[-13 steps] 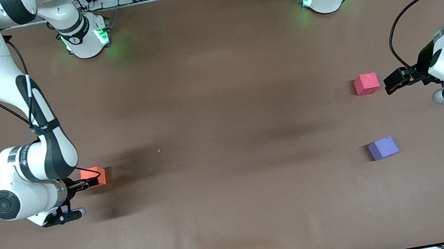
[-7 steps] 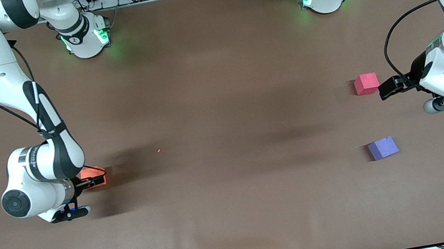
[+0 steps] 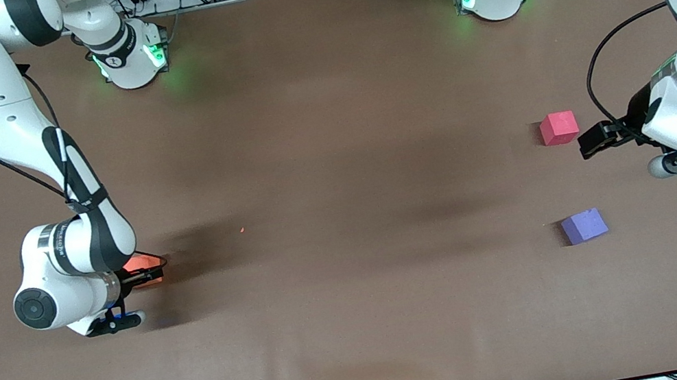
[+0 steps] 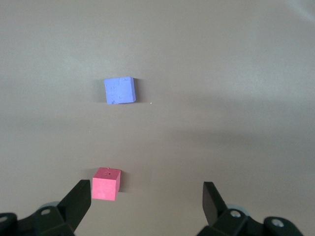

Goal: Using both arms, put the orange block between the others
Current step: 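Lower the right gripper over the orange block and close on it, then carry the orange block with the right gripper toward the table middle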

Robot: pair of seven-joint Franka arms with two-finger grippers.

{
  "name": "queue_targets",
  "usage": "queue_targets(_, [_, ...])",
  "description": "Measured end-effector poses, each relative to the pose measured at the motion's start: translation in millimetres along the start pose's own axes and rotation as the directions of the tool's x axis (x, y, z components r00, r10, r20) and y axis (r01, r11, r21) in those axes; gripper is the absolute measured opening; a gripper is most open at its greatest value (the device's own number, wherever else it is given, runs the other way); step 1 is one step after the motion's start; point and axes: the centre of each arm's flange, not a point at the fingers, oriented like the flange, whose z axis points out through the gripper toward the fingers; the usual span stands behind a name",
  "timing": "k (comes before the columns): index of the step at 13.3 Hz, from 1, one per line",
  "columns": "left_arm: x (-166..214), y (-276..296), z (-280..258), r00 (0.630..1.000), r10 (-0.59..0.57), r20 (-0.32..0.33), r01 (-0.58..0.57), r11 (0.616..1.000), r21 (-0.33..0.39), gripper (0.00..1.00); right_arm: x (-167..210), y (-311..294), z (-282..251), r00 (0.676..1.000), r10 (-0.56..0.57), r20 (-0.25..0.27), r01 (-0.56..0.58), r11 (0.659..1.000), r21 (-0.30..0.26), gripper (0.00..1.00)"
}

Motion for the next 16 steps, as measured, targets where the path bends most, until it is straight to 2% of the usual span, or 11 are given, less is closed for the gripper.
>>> queue_targets(1, [-2, 0, -3, 1.0, 0.0, -0.005, 0.0, 1.0, 0.0, 1.0, 0, -2, -1, 1.0, -0.003, -0.002, 0.003, 1.0, -0.001, 0.63])
queue_targets(5, [-14, 6, -13, 1.0, 0.012, -0.015, -0.012, 1.0, 0.003, 1.0, 3, -15, -4, 1.0, -0.02, -0.018, 0.02, 1.0, -0.005, 0.58])
queue_targets(7, [-17, 5, -11, 1.0, 0.012, -0.009, -0.012, 1.0, 0.006, 1.0, 7, -35, -15, 0.998, -0.048, -0.051, 0.047, 0.999, -0.007, 0.58])
queue_targets(11, [-18, 3, -3, 1.0, 0.009, 0.007, -0.009, 1.0, 0.011, 1.0, 3, -134, -35, 0.993, -0.035, -0.11, 0.033, 0.999, -0.019, 0.58])
queue_targets(12, [-18, 3, -2, 1.0, 0.009, 0.01, -0.009, 1.0, 0.011, 1.0, 0, -163, -36, 0.993, -0.007, -0.118, 0.006, 1.0, -0.005, 0.58])
queue_targets(14, [-19, 2, 0, 1.0, 0.008, 0.013, -0.008, 1.0, 0.012, 1.0, -10, -215, -34, 0.993, 0.037, -0.112, -0.031, 0.998, 0.062, 0.58])
queue_targets(16, [-19, 1, 1, 1.0, 0.007, 0.016, -0.007, 1.0, 0.013, 1.0, -20, -252, -32, 0.994, 0.018, -0.108, -0.009, 0.996, 0.09, 0.58])
